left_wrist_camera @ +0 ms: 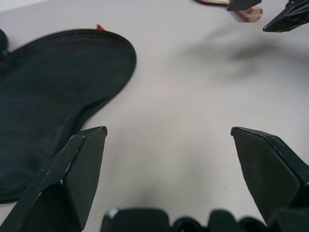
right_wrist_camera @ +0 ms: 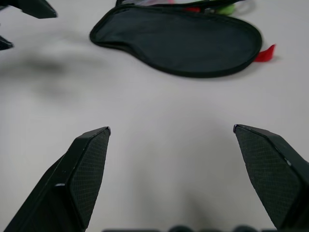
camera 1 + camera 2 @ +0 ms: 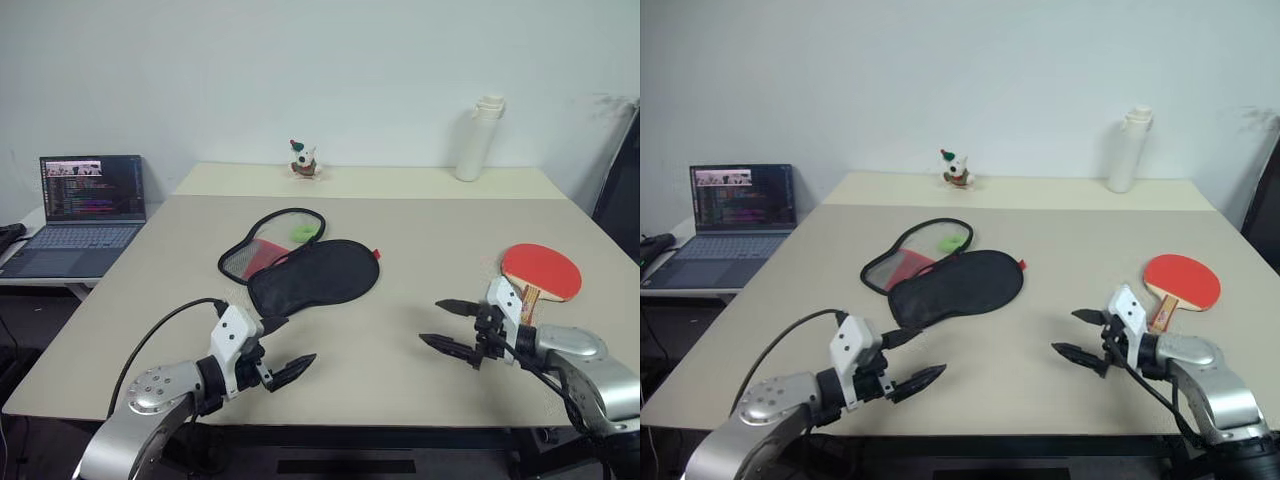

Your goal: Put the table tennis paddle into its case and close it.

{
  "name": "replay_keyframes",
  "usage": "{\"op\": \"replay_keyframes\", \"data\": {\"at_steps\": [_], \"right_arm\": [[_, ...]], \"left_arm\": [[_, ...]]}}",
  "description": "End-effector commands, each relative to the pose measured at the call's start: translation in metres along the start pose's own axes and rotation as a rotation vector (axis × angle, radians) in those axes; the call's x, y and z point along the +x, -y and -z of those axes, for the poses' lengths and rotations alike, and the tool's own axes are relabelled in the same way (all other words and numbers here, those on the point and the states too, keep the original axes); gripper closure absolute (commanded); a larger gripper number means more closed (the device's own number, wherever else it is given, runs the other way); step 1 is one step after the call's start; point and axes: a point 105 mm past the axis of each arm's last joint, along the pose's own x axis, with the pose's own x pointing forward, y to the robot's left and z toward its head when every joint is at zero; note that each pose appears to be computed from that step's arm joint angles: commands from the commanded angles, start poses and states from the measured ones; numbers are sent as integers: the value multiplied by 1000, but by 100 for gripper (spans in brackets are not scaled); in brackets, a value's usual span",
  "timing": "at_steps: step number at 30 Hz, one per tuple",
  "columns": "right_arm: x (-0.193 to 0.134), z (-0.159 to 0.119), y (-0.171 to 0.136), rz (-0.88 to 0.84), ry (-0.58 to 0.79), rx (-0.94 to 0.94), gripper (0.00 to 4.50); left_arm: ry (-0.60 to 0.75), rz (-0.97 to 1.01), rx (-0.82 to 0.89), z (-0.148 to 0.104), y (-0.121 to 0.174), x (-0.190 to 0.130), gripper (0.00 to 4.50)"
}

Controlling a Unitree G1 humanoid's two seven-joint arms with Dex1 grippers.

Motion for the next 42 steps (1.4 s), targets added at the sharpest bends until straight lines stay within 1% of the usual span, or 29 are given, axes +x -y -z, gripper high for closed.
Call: {"op": "replay_keyframes", "data": {"at_steps": [1, 4, 7, 10, 14, 17, 18, 22, 25, 29, 32, 35, 37, 39, 42], "right_arm": [[-13, -13, 1, 19, 3, -52, 1], [-18, -13, 7, 56, -17, -75, 1], [-22, -22, 6, 84, 1, -79, 1], [-24, -26, -6, 91, 9, -84, 1], [-28, -29, -19, 93, 20, -69, 1], [-21, -34, -25, 94, 39, -71, 1], [-17, -36, -29, 91, 55, -71, 1], [-15, -40, -30, 66, 82, -68, 1], [-13, -39, -31, 80, 82, -68, 1], [-12, -38, -30, 89, 88, -63, 1], [-12, -41, -28, 103, 97, -74, 1], [-14, -41, -25, 126, 97, -72, 0], [-14, -39, -25, 131, 96, -68, 0], [-14, -39, -25, 134, 96, -66, 0], [-14, -39, -24, 138, 98, -64, 0]], "left_arm": [[28, 2, -3, -6, -7, 2, 0], [43, 32, -46, -4, -12, 6, 0], [39, 38, -46, -3, -22, 11, 0], [24, 51, 12, -1, -37, 14, 0], [20, 67, 71, -10, -61, 19, 0], [-6, 65, 123, -10, -80, 15, 0], [-22, 69, 138, -7, -86, 13, 0], [-167, 174, 165, 16, -95, 25, 0], [-204, 194, 182, 24, -102, 25, 0], [-232, 182, 175, 32, -111, 37, 0], [-258, 177, 188, 38, -116, 35, 0], [-261, 167, 186, 40, -120, 30, 64], [-272, 173, 170, 43, -121, 25, 133], [-283, 185, 164, 47, -120, 21, 192], [-283, 198, 154, 49, -116, 21, 300]]}}
